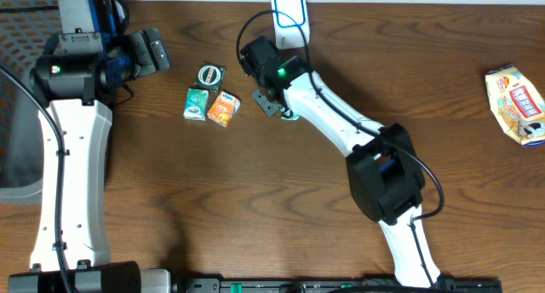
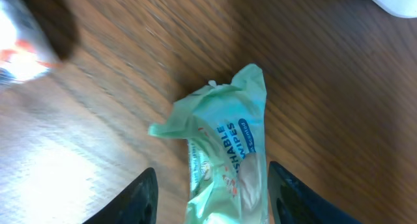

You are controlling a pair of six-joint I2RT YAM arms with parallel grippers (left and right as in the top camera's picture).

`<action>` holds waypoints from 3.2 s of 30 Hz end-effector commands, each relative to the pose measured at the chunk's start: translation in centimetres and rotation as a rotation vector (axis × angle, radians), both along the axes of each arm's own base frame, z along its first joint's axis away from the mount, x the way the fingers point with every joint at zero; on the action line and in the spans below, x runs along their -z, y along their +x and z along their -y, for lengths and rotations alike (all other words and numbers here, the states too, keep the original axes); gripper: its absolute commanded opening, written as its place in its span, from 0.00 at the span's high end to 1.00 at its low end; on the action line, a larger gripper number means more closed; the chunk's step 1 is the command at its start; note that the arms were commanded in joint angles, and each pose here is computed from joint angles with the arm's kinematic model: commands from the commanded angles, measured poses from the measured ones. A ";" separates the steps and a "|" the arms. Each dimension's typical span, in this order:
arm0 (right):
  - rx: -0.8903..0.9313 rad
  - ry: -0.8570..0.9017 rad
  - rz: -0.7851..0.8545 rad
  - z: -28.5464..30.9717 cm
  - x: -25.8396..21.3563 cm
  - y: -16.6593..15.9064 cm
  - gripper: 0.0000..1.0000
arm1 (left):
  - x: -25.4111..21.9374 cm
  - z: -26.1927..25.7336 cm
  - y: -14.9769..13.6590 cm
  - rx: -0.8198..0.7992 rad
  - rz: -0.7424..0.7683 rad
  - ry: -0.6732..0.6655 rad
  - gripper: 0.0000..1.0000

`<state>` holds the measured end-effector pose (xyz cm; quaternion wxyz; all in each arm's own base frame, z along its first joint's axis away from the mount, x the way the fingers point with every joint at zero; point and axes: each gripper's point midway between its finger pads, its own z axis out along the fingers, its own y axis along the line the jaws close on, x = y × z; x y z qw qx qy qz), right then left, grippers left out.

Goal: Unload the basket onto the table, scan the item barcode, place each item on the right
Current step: 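Grasp the light-green pack and drag it rightward, then lift the green pack up toward the scanner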

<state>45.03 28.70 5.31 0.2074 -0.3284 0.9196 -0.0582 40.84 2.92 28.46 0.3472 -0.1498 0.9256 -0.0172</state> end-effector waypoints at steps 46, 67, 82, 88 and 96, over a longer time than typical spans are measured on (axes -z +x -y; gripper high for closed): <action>0.204 0.708 -0.594 7.1 -1.5 -2.2 0.74 | 0.4 -0.2 0.0 -0.014 -0.012 0.003 0.02; 0.217 0.046 -0.007 3.9 -3.1 -0.7 0.81 | 0.4 -0.2 0.0 -0.014 -0.012 0.004 0.02; 0.282 0.254 -0.224 4.9 0.0 -0.7 0.99 | 0.4 -0.2 0.0 -0.014 -0.012 0.003 0.02; 0.265 0.242 -0.346 4.2 3.6 -3.5 0.99 | 0.4 -0.2 0.0 -0.014 -0.012 0.003 0.02; 0.304 0.213 -0.301 4.8 2.5 -3.2 0.99 | 0.4 -0.2 0.0 -0.014 -0.012 0.003 0.02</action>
